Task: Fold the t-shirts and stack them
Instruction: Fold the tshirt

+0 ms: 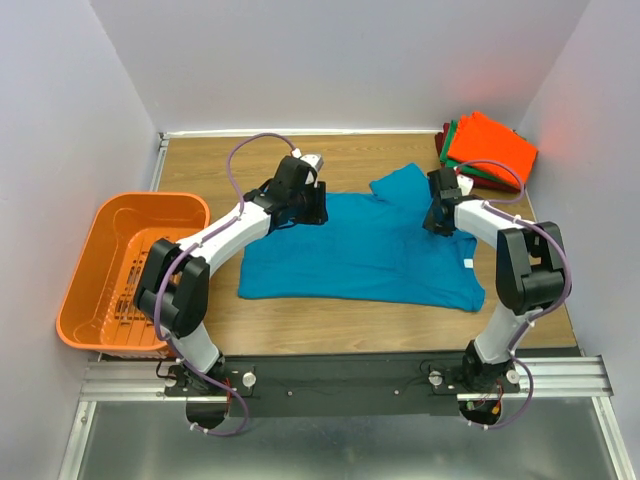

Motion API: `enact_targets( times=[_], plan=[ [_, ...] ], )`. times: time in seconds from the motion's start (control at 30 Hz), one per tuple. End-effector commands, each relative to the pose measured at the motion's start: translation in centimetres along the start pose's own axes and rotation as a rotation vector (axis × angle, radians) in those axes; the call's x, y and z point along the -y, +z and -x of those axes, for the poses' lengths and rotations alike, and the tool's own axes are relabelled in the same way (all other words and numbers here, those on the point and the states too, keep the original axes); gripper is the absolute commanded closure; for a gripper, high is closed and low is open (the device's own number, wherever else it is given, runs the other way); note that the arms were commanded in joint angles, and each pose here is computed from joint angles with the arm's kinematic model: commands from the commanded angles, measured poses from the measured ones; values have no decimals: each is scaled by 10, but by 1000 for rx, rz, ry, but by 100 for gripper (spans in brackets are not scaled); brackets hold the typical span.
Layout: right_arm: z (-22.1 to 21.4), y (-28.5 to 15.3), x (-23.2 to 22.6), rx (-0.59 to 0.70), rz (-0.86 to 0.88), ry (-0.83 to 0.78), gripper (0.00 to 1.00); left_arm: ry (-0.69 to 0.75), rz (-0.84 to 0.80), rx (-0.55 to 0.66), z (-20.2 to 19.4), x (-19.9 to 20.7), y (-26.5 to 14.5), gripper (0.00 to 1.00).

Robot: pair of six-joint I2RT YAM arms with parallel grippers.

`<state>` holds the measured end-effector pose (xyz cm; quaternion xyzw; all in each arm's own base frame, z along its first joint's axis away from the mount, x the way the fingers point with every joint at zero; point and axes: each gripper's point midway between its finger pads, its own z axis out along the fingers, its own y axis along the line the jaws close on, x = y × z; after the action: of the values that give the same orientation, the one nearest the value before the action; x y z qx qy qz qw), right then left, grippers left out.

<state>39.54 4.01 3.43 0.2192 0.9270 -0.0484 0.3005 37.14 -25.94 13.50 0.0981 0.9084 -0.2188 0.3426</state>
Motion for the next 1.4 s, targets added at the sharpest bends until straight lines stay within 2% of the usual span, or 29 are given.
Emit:
enact_targets(
  times=[0.0, 0.4, 0.5, 0.53, 0.63, 0.7, 1.2, 1.37],
  plan=[
    [-6, 11, 8, -8, -54, 7, 66, 17, -30, -34, -11, 3, 5, 48],
    [-13, 12, 7, -12, -35, 13, 67, 12, -26, -36, -13, 2, 5, 49],
    [-13, 9, 8, -9, -31, 14, 74, 12, -24, -37, -14, 1, 5, 49],
    [-13, 8, 9, -7, -32, 15, 81, 10, -24, -33, -13, 1, 5, 49],
    [-11, 5, 10, 2, -30, 19, 89, 8, -24, -37, -15, 2, 5, 49],
    [-11, 3, 11, 5, -29, 20, 92, 9, -23, -37, -15, 2, 5, 49],
    [-4, -12, 14, 40, -14, 21, 89, 11, -24, -44, -20, 4, 6, 49],
    [-5, -11, 14, 35, -14, 15, 79, 10, -22, -47, -21, 4, 7, 50]
  ],
)
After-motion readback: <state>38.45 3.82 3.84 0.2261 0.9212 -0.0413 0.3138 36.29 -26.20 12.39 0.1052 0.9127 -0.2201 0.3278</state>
